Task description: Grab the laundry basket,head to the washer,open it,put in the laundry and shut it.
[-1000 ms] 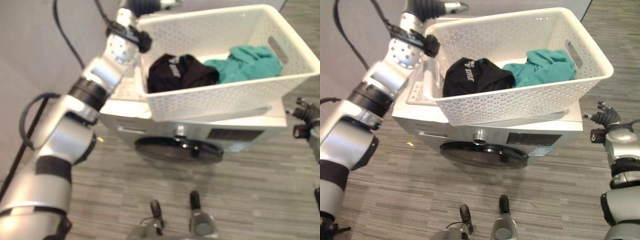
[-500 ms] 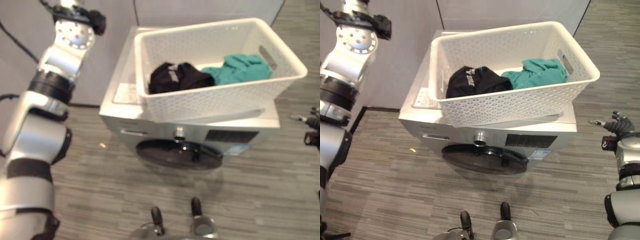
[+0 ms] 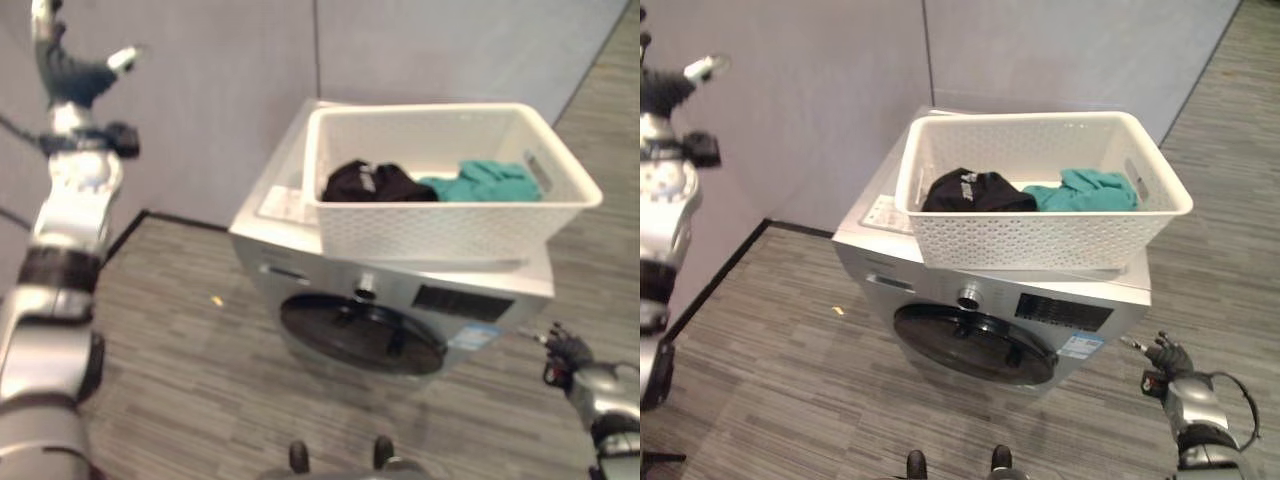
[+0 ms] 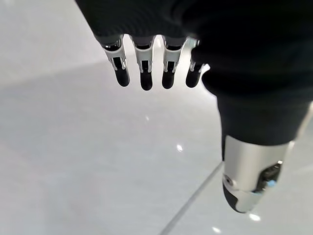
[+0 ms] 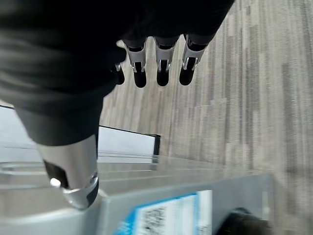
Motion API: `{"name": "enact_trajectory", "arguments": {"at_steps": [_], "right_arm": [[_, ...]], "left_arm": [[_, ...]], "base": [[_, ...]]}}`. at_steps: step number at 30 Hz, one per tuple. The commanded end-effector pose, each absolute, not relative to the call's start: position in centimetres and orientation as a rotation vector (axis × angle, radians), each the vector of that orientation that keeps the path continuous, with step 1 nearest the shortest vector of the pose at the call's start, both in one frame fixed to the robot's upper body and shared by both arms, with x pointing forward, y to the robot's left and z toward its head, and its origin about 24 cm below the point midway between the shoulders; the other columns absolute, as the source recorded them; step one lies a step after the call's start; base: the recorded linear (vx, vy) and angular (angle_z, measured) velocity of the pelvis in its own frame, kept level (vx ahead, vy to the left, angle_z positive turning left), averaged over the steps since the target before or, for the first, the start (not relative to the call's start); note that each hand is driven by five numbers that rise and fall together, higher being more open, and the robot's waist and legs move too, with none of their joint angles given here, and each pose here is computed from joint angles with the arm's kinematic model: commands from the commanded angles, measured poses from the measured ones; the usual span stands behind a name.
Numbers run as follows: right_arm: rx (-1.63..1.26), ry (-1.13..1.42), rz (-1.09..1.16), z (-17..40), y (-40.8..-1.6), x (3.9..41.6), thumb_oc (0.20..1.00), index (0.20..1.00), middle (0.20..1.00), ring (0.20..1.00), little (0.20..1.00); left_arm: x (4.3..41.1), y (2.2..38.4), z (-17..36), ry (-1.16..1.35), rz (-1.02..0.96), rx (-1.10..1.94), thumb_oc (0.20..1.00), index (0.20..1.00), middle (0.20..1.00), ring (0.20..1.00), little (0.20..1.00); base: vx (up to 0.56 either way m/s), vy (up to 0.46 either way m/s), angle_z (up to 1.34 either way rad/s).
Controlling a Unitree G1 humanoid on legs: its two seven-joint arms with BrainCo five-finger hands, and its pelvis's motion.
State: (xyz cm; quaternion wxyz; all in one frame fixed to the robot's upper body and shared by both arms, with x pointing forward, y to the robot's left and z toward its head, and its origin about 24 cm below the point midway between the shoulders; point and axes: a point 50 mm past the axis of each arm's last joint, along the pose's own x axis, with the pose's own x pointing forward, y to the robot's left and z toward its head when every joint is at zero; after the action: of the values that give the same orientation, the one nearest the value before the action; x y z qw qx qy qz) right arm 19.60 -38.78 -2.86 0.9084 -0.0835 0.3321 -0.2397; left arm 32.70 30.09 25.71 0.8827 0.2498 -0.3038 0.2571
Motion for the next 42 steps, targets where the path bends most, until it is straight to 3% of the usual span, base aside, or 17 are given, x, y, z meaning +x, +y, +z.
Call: {"name": "enact_trajectory", "arguments": {"at_steps": [1,3,4,5,6,7,8,16,21,25,27,32,42], "right_arm": [[-0.178,0.583,-0.51,-1.4,-39.4,20.4,1.0,1.0,1.0,1.0,1.0],[-0.156,0.604,-0.527,-2.2,-39.4,19.4,1.0,1.0,1.0,1.0,1.0],[-0.124,0.655,-0.538,-3.6,-38.9,18.4,1.0,1.0,1.0,1.0,1.0],[-0.128,0.657,-0.536,-3.6,-38.9,18.4,1.0,1.0,1.0,1.0,1.0],[-0.084,0.708,-0.558,-5.0,-38.6,17.1,1.0,1.0,1.0,1.0,1.0],[-0.085,0.708,-0.558,-5.0,-38.6,17.1,1.0,1.0,1.0,1.0,1.0],[-0.022,0.786,-0.576,-7.2,-37.4,15.4,1.0,1.0,1.0,1.0,1.0],[0.124,1.059,-0.593,-12.9,-32.7,8.8,1.0,1.0,1.0,1.0,1.0],[0.116,1.206,-0.637,-14.0,-32.1,4.0,1.0,1.0,1.0,1.0,1.0],[0.132,1.199,-0.691,-13.8,-32.8,3.4,1.0,1.0,1.0,1.0,1.0],[0.114,1.128,-0.709,-13.0,-33.9,4.9,1.0,1.0,1.0,1.0,1.0],[0.113,1.048,-0.699,-12.3,-34.4,7.0,1.0,1.0,1.0,1.0,1.0],[0.209,1.138,-0.749,-13.8,-32.6,3.6,1.0,1.0,1.0,1.0,1.0]], "left_arm": [[31.6,31.8,24.1,-0.628,0.586,0.49,1.0,1.0,1.0,1.0,1.0],[30.2,32.6,19.3,-0.503,0.589,0.465,1.0,1.0,1.0,1.0,1.0],[28.7,32.9,14.5,-0.357,0.593,0.429,1.0,1.0,1.0,1.0,1.0],[28.5,33.0,14.3,-0.353,0.595,0.428,1.0,1.0,1.0,1.0,1.0],[26.3,33.8,9.5,-0.189,0.627,0.372,1.0,1.0,1.0,1.0,1.0],[26.2,33.9,9.5,-0.188,0.628,0.372,1.0,1.0,1.0,1.0,1.0],[22.7,33.6,3.5,0.025,0.632,0.294,1.0,1.0,1.0,1.0,1.0],[12.5,31.5,-9.1,0.635,0.539,0.156,1.0,1.0,1.0,1.0,1.0],[7.6,30.6,-12.3,0.865,0.512,0.112,1.0,1.0,1.0,1.0,1.0],[6.0,30.6,-12.9,0.934,0.51,0.132,1.0,1.0,1.0,1.0,1.0],[5.1,30.7,-13.2,0.967,0.533,0.113,1.0,1.0,1.0,1.0,1.0],[5.2,30.2,-13.5,0.957,0.549,0.06,1.0,1.0,1.0,1.0,1.0],[5.5,28.4,-14.2,0.975,0.482,0.03,1.0,1.0,1.0,1.0,1.0]], "base": [[-0.01,-0.069,0.13],[0.0,-0.066,0.17],[0.0,-0.054,0.32],[0.01,-0.058,0.46],[0.01,-0.024,0.54],[0.01,-0.033,0.4],[0.0,-0.006,0.27],[0.0,0.016,0.12],[-0.01,0.032,0.06],[0.0,0.003,0.01],[0.0,0.0,0.0],[0.0,0.0,0.0],[0.0,0.004,0.01]]}}
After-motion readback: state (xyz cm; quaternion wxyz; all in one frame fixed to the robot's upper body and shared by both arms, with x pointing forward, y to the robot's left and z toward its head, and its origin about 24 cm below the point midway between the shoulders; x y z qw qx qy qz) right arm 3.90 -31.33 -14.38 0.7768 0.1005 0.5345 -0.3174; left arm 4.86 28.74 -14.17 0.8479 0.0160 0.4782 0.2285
